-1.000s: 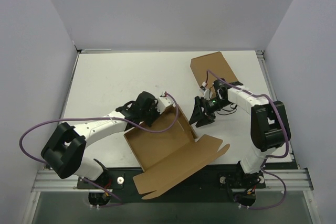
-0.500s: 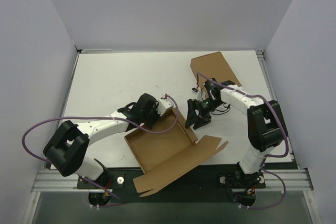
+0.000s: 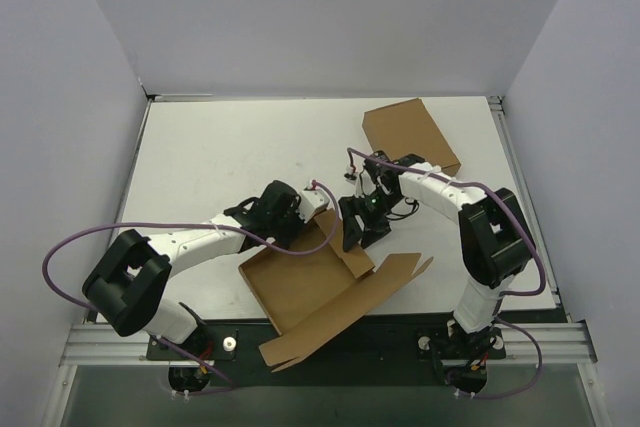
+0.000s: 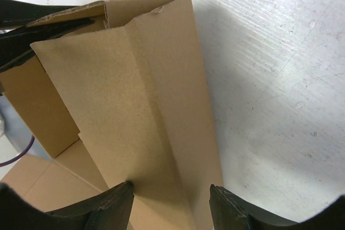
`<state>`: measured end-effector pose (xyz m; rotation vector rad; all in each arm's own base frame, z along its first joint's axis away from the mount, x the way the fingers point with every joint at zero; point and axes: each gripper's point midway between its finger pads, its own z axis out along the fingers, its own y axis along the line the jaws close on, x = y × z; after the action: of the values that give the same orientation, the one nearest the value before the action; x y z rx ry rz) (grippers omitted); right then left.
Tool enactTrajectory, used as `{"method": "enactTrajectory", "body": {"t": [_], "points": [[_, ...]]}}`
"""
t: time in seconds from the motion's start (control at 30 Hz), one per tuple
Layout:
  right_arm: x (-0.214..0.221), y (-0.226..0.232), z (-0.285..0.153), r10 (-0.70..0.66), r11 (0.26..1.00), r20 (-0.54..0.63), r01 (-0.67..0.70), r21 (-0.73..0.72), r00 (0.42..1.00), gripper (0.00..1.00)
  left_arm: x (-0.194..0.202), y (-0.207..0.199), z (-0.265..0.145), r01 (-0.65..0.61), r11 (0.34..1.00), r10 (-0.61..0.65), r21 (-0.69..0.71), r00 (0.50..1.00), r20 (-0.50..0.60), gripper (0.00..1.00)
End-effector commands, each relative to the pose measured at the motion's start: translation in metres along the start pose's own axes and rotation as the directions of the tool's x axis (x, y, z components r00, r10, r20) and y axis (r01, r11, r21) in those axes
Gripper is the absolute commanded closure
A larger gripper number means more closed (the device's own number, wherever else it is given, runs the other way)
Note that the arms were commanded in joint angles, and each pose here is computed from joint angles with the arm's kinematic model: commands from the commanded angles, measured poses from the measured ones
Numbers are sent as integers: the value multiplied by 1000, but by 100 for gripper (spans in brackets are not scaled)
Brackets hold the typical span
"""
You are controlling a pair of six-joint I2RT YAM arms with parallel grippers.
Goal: Fold the paper box
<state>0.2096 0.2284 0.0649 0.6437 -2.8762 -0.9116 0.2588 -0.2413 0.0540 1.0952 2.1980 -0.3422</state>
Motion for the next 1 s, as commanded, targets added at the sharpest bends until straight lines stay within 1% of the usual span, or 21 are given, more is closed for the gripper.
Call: {"method": "enactTrajectory", "body": {"t": [0.0, 0.23, 0.43, 0.47, 0.5, 0.7, 0.77, 0.97], "points": [[-11, -14, 0, -13, 994, 35, 9, 111, 999, 42, -23, -10, -3, 20, 999, -25, 50, 996, 89, 100], [-24, -4, 0, -57, 988, 69, 46, 147, 996, 41, -22, -12, -4, 26, 998, -31, 57, 996, 86, 100], [-22, 1, 0, -90, 986, 75, 78, 148, 993, 39, -21, -13, -3, 35, 997, -40, 63, 995, 86, 100], [-22, 1, -1, -91, 986, 80, 79, 149, 993, 39, -21, -13, -3, 37, 997, -42, 61, 996, 84, 100], [-22, 2, -2, -96, 985, 85, 83, 149, 992, 36, -21, -13, -3, 37, 997, -42, 61, 995, 86, 100], [-21, 2, 0, -94, 987, 78, 83, 138, 992, 34, -23, -13, -4, 42, 997, -48, 61, 995, 90, 100], [-23, 4, 0, -97, 988, 84, 85, 131, 992, 30, -22, -13, -4, 44, 997, -49, 61, 995, 90, 100], [-24, 5, 4, -85, 991, 69, 77, 114, 994, 30, -22, -13, -5, 44, 997, -49, 60, 995, 90, 100]]}}
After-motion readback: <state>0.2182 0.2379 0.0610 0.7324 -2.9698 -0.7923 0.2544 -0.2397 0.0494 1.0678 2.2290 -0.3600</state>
